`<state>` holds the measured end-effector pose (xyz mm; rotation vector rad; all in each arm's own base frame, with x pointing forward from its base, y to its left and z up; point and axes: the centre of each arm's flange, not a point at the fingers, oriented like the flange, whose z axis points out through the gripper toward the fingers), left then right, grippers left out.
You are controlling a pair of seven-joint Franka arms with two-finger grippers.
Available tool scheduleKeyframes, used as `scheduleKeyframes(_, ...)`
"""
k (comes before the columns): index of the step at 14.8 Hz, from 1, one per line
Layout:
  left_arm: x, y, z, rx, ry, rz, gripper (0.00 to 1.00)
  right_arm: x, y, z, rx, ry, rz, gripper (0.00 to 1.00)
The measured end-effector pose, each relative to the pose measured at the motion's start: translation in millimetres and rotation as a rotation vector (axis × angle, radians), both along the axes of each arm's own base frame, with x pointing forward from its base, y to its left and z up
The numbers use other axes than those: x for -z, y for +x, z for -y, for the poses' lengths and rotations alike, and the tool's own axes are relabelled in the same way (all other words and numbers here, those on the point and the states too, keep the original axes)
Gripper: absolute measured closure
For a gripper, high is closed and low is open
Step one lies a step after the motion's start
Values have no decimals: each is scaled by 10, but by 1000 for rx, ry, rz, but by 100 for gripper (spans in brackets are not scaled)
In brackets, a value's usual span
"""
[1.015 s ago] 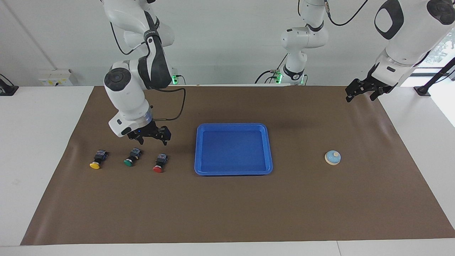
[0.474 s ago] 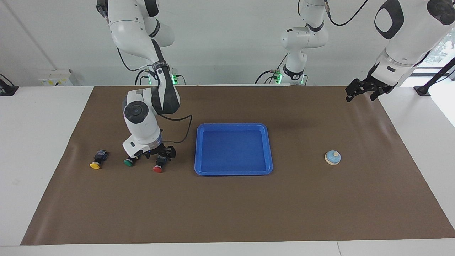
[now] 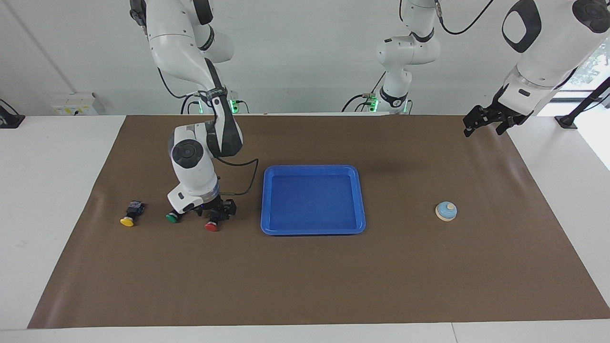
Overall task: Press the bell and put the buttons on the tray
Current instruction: 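Reach the right gripper to the red-capped button and grasp it, then carry the red button with the right gripper into the tray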
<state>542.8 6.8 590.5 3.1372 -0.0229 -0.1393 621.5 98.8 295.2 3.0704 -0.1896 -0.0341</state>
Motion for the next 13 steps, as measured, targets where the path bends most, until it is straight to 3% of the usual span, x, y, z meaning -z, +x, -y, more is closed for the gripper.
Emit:
scheduleKeyframes(3,0,0,0,0,0,0,0,38,-16,-1,0,3,8,25)
scheduleKeyframes(5,0,0,0,0,0,0,0,70,-30,-3,2,5,14,50)
scheduleKeyframes(6,0,0,0,0,0,0,0,67,-30,-5,5,5,18,56)
scheduleKeyframes(13,0,0,0,0,0,0,0,-168,27,-42,8,-5,-4,56)
